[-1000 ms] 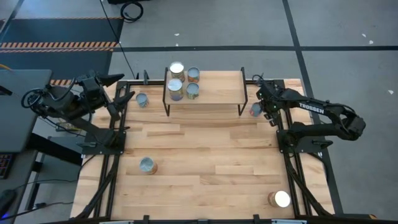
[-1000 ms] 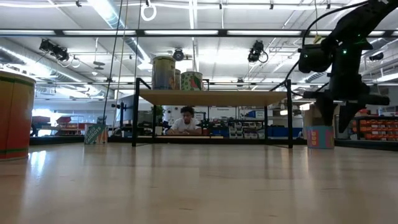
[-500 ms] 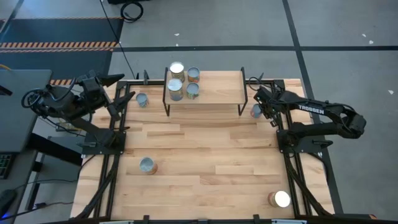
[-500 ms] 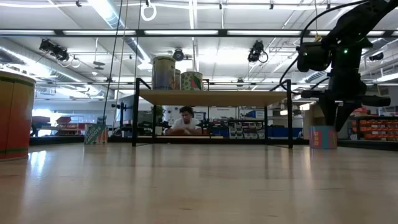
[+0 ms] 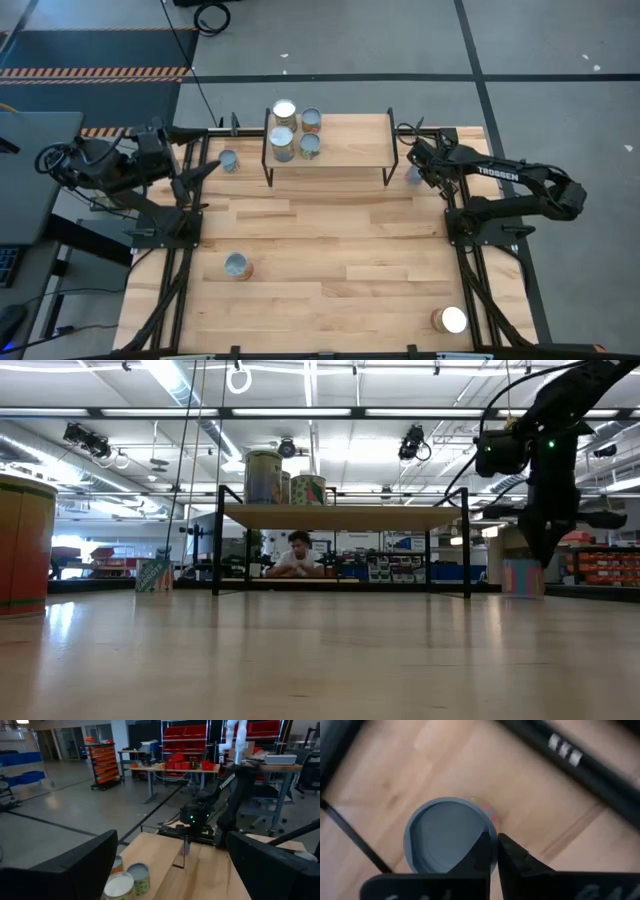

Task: Pick and place cans onto a shelf
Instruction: Put the mix veggies can on top of the shelf

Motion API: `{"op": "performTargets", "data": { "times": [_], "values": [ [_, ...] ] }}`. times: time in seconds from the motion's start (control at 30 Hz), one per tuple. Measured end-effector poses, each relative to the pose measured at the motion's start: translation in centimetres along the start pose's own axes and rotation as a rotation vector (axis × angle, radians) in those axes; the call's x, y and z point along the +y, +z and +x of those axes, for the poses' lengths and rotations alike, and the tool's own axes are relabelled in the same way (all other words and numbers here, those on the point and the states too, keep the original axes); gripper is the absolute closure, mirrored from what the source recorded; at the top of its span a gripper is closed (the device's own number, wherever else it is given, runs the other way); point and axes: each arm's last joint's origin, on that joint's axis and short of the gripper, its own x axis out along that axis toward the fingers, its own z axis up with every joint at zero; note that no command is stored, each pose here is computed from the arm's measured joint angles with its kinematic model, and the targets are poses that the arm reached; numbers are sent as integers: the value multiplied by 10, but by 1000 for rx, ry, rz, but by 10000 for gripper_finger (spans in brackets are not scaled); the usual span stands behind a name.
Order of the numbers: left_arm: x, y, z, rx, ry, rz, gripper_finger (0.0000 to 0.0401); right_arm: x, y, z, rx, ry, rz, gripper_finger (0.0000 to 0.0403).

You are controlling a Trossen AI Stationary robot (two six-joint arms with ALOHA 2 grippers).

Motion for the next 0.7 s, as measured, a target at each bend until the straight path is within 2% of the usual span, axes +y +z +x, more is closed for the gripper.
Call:
{"op": "performTargets", "data": {
  "times": [0.13, 0.2, 0.47, 0.6, 0.7],
  "values": [
    [0, 0, 0, -1, 0, -3, 21, 17, 14, -25, -95, 59, -42, 388],
    [0, 0, 0, -1, -1, -3, 21, 28, 23, -38, -127, 85, -103, 388],
    [0, 0, 0, -1, 0, -3, 21, 89, 51, -120, -271, 323, -359, 388],
    [0, 1, 0, -5, 0, 6, 21, 130, 48, -151, -275, 406, -500, 388],
    [0, 1, 0, -7, 0, 6, 21, 163, 36, -162, -202, 434, -625, 388]
  ]
}}
